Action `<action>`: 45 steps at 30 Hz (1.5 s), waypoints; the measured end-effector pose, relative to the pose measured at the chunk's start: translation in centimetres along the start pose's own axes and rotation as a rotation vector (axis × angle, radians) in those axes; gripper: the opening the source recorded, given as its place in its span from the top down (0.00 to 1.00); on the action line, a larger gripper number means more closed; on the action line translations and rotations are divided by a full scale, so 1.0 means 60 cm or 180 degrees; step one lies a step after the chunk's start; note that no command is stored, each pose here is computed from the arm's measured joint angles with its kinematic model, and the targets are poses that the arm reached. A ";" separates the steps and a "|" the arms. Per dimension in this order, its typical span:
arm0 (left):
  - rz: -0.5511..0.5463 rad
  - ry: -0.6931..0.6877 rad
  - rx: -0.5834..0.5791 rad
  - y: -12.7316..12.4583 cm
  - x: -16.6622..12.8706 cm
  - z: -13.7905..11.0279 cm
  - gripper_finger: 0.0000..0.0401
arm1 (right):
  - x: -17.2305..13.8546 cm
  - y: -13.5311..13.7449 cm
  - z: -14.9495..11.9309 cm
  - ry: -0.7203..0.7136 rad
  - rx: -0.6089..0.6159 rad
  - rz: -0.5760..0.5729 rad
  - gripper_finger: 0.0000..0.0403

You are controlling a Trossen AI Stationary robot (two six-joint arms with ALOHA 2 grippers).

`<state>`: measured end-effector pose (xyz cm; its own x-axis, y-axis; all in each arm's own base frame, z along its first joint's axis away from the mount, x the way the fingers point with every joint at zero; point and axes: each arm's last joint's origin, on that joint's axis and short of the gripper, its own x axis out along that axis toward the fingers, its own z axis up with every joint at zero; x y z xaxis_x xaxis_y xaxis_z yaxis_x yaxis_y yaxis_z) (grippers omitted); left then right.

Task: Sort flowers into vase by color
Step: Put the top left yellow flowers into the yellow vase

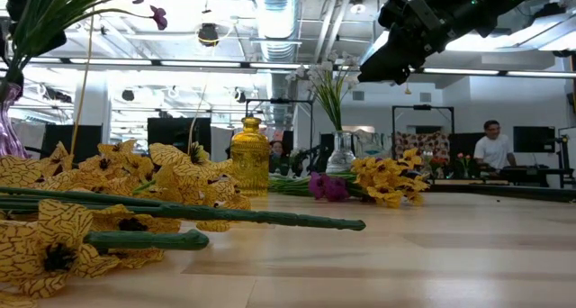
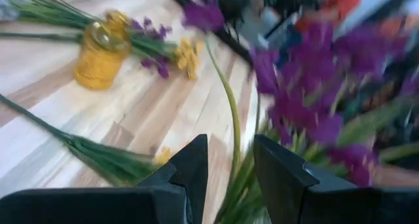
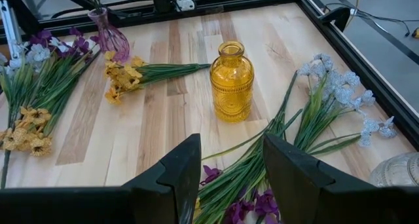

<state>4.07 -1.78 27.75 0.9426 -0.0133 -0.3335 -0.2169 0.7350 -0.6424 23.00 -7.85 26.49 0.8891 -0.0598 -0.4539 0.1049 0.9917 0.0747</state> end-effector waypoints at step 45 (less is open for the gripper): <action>0.0288 -0.1567 -0.0991 -0.033 -0.052 0.095 0.73 | 0.000 0.000 0.000 -0.0001 -0.0001 0.0000 0.52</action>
<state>3.02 0.68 34.00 0.9076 0.4113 -0.0847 -0.2961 0.4840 -0.8234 23.00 -7.85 26.49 0.8892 -0.0599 -0.4535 0.1047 0.9917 0.0744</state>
